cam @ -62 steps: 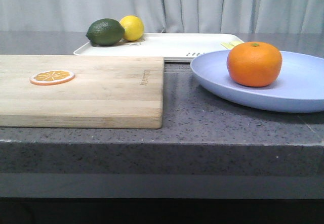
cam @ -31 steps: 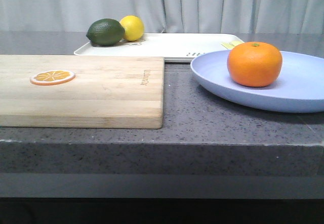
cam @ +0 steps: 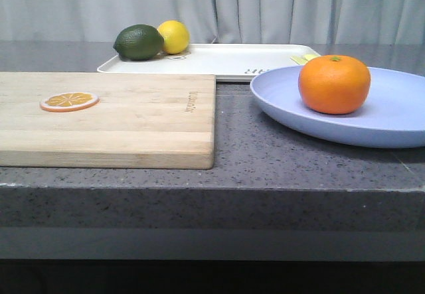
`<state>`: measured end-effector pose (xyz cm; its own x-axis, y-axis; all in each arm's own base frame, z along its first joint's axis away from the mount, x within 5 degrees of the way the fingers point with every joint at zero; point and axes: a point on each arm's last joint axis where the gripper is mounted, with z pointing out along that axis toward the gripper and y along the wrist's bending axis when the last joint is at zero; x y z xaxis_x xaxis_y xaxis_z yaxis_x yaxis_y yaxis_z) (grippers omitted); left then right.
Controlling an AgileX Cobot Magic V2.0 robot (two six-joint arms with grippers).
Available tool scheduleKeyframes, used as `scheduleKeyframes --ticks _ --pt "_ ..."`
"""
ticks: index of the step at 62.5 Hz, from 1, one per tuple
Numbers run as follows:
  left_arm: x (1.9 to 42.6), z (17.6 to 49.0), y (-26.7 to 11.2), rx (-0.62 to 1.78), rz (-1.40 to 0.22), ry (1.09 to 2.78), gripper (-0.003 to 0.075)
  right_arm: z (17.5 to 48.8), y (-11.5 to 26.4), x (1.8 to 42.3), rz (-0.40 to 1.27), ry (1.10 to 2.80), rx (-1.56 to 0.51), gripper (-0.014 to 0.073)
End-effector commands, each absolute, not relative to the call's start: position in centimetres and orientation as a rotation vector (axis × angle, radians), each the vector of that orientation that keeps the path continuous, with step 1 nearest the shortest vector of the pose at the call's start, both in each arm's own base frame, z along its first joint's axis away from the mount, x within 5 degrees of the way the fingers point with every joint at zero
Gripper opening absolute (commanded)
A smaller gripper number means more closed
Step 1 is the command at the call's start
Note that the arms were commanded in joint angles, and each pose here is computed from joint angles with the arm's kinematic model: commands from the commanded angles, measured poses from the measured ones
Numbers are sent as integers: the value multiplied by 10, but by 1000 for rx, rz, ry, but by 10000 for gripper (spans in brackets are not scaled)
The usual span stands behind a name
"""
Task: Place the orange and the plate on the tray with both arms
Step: 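Move the right gripper to the plate rim nearest the robot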
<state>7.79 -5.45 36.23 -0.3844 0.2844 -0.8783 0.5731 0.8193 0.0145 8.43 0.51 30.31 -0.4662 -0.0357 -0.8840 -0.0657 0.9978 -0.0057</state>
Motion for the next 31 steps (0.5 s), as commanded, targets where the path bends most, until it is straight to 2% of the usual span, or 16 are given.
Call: scheduleKeyframes --ticks 1,19,31 --pt "78 375 -55 598 -399 1908 692 317 4 91 19 2022 -72 508" --pt "78 375 -56 599 -398 1910 692 343 8 121 76 2226 -70 508" --pt "78 375 -56 599 -398 1910 692 352 10 162 102 2414 -68 508"
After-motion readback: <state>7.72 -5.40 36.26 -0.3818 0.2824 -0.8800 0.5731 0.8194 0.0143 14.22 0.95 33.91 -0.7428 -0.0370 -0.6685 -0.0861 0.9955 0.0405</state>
